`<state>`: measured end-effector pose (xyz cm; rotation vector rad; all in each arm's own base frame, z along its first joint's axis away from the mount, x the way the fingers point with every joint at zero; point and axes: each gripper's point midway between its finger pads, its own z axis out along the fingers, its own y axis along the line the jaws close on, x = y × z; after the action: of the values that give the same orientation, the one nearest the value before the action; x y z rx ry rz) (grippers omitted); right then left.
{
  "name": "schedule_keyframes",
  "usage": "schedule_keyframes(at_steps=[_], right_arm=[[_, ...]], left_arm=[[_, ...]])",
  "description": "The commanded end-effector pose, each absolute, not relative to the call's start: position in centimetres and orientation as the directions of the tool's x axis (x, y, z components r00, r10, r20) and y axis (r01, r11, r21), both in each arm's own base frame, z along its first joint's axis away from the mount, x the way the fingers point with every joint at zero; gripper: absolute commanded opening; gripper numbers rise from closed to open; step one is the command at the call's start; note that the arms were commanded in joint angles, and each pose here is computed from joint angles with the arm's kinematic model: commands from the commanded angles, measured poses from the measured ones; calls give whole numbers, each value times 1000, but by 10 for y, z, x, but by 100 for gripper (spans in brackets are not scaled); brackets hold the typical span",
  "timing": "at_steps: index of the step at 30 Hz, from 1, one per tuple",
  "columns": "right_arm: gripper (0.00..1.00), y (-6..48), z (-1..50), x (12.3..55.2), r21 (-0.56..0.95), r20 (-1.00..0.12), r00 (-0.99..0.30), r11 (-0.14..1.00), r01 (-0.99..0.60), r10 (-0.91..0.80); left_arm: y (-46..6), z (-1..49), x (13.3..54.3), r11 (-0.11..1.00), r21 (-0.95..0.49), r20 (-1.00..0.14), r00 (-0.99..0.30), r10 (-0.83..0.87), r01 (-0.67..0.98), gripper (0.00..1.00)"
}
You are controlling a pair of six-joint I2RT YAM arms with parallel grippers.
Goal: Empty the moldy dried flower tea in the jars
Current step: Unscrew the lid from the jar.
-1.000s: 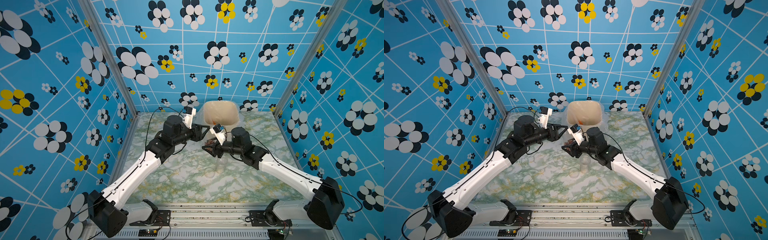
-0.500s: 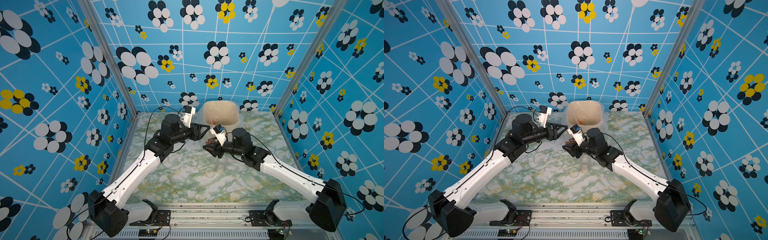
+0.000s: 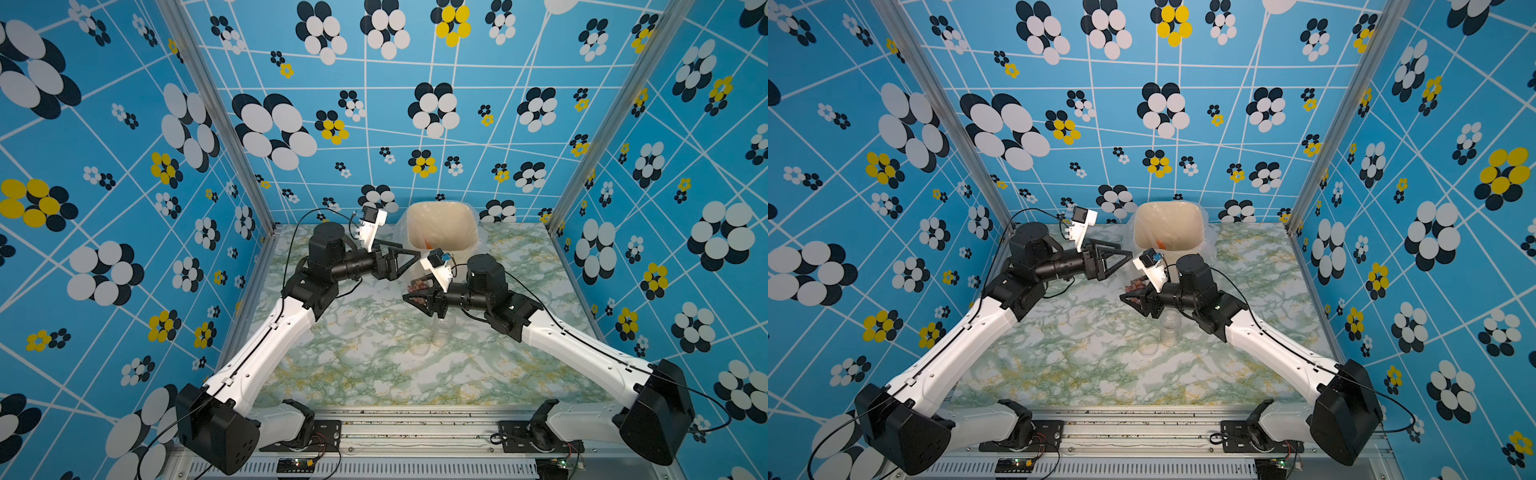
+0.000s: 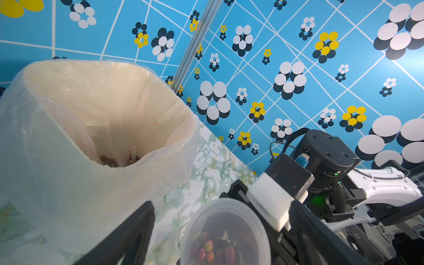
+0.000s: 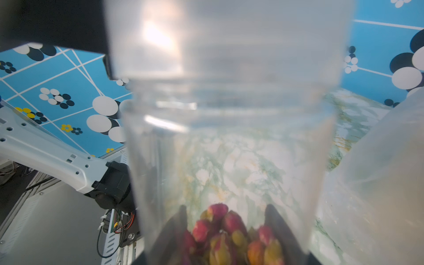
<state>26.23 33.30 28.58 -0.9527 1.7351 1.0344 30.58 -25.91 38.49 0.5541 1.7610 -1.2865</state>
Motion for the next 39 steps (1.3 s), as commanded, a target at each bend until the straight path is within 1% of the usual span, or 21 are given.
schedule_keyframes(at_steps=[1,4,7,10,12,16,20,26,29,36,39], right_arm=[[0,334,306,246,267,-943,-307,251,-930,-132],[0,337,314,237,301,-939,-324,175,-937,-117],[0,340,320,229,325,-936,-336,109,-939,-103],[0,343,322,225,344,-931,-350,70,-936,-102],[0,345,322,224,357,-926,-362,60,-932,-107],[0,347,320,225,376,-919,-378,46,-926,-114],[0,348,319,226,381,-916,-384,49,-923,-117],[0,348,317,226,385,-913,-388,50,-922,-122],[0,348,316,227,387,-912,-391,52,-920,-124],[0,349,316,227,389,-911,-392,53,-920,-127],[0,349,316,227,390,-910,-394,53,-919,-128]], left_arm=[[-251,397,282,262,-463,-885,-456,-90,847,96],[-251,394,272,182,-446,-895,-443,-58,876,95],[-253,389,267,126,-456,-890,-455,-43,881,94],[-257,390,264,62,-470,-883,-468,-47,880,91],[-257,391,264,40,-476,-879,-473,-57,879,88],[-258,392,269,42,-480,-876,-477,-66,876,82],[-258,392,272,43,-487,-872,-484,-74,872,79],[-260,389,277,48,-506,-862,-501,-78,861,70],[-260,386,279,62,-511,-859,-506,-79,857,67],[-260,384,283,83,-516,-856,-510,-82,852,66],[-261,383,284,83,-520,-854,-514,-81,850,73]])
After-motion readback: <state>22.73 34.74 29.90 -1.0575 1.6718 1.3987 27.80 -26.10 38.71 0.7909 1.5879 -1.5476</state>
